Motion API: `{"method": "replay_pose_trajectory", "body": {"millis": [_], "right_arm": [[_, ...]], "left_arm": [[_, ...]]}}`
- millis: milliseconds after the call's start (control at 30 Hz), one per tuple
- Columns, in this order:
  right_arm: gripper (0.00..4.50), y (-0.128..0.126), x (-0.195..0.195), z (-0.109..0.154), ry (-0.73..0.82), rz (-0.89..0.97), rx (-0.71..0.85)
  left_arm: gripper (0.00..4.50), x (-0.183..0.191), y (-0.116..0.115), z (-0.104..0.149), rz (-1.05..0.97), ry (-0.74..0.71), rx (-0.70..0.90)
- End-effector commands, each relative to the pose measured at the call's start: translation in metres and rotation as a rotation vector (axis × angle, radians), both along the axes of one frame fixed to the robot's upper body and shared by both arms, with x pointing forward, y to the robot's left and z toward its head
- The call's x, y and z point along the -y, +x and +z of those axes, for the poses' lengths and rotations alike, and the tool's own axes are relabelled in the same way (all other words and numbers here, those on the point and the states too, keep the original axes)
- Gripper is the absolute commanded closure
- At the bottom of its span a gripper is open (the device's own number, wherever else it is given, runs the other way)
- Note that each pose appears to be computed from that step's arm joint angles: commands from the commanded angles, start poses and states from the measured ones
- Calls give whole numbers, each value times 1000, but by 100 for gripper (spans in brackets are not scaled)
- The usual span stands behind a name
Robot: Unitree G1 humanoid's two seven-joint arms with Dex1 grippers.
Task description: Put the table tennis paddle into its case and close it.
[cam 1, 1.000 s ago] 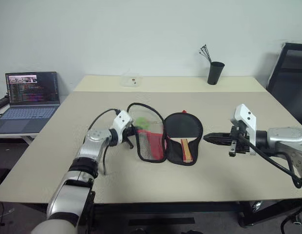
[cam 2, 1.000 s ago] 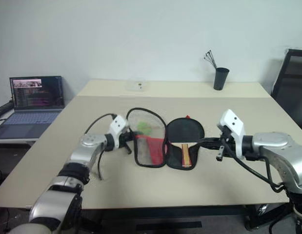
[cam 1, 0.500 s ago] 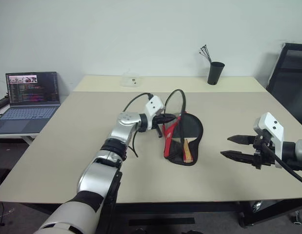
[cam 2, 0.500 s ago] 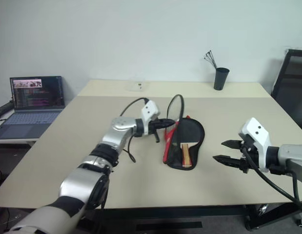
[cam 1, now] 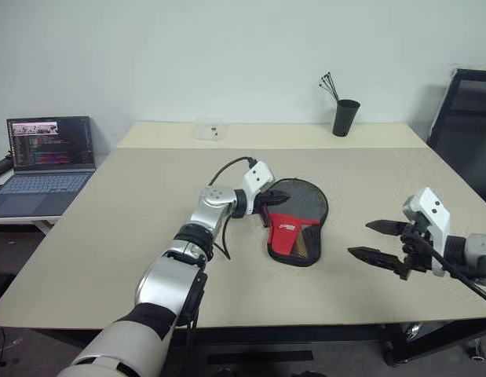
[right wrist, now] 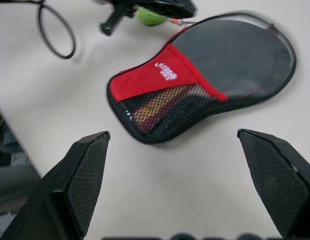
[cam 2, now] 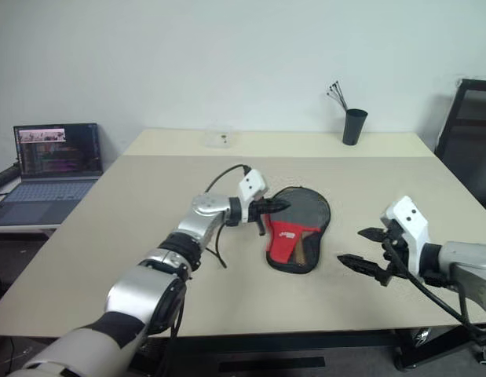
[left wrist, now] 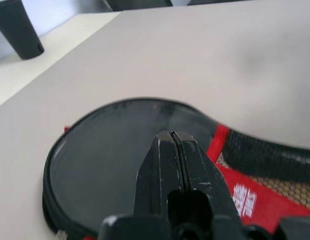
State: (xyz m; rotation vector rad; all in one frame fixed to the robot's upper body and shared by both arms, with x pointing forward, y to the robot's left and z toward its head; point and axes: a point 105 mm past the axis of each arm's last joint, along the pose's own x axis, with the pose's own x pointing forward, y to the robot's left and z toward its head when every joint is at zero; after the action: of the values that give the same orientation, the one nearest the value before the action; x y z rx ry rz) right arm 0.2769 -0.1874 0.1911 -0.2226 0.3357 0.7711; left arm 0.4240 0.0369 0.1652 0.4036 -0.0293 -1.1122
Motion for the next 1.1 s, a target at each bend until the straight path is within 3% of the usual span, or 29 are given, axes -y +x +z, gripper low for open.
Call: {"method": "replay_pose_trajectory", "body": {"millis": [33, 267, 433, 600, 1100], "right_arm": [[1, 19, -4, 12, 50, -48, 63], [1, 40, -21, -4, 167, -101, -9], [1, 63, -24, -23, 221, -206, -50], [1, 83, -22, -33, 275, -297, -85], [1, 105, -42, -75, 191, -296, -135]], "left_arm": [[450, -14, 0, 22, -1, -55, 63], [450, -57, -15, 28, -23, -124, 52], [450, -91, -54, 41, -97, -181, -10], [450, -101, -73, 49, -79, -179, -20], [450, -101, -78, 59, -17, -180, 3]]}}
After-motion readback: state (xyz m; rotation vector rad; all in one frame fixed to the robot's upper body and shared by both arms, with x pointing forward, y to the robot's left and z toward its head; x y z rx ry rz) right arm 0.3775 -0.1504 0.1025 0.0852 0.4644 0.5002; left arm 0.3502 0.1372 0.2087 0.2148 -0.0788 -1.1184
